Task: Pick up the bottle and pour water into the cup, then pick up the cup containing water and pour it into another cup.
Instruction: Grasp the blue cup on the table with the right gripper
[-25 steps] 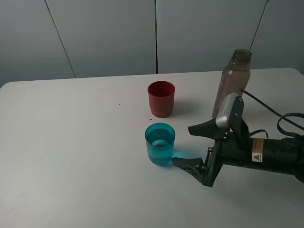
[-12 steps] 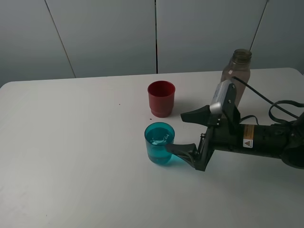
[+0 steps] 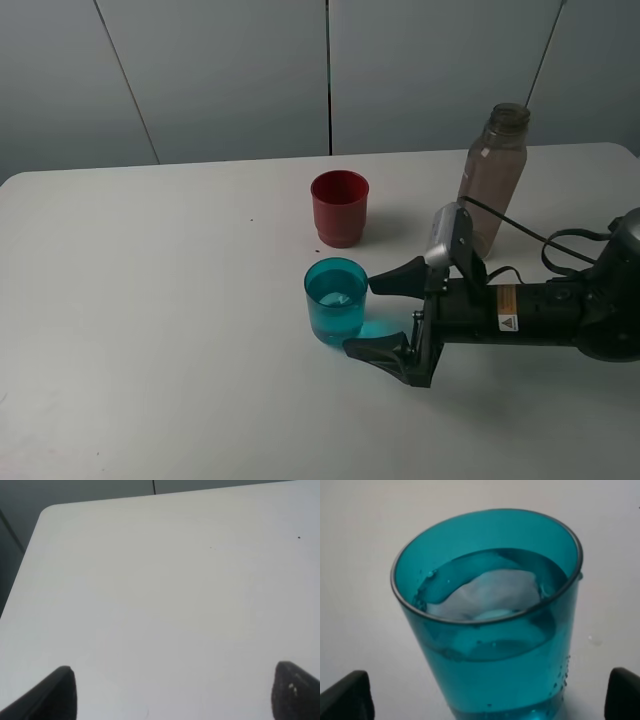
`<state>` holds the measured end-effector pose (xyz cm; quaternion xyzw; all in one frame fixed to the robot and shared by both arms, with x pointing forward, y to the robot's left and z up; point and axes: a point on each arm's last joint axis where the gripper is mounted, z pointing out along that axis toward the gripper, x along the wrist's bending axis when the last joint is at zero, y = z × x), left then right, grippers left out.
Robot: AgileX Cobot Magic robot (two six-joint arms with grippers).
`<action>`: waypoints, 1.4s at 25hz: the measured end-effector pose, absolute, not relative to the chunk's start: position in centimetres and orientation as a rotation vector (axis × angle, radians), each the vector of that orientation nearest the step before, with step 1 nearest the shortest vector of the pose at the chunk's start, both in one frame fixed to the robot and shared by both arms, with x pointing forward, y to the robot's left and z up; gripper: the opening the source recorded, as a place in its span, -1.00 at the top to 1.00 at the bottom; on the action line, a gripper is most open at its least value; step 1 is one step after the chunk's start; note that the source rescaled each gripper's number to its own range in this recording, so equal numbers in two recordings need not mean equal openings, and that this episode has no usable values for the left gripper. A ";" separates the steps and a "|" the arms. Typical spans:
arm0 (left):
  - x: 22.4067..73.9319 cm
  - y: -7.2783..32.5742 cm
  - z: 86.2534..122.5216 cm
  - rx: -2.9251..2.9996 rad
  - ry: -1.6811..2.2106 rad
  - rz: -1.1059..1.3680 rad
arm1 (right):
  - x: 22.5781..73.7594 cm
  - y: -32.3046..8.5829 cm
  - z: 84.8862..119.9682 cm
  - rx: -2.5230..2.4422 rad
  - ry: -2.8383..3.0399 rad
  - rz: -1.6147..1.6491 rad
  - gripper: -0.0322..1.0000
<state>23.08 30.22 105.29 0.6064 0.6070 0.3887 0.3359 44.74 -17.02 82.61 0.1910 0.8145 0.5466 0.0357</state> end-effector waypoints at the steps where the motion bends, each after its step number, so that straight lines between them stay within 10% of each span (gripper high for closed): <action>1: 23.1 30.2 105.3 1.581 1.583 1.014 | 45.0 -16.9 82.6 0.581 2.502 1.690 -0.99; 35: 23.1 30.2 105.3 1.581 1.583 1.014 | 46.2 -16.2 82.5 0.584 2.522 1.786 -1.00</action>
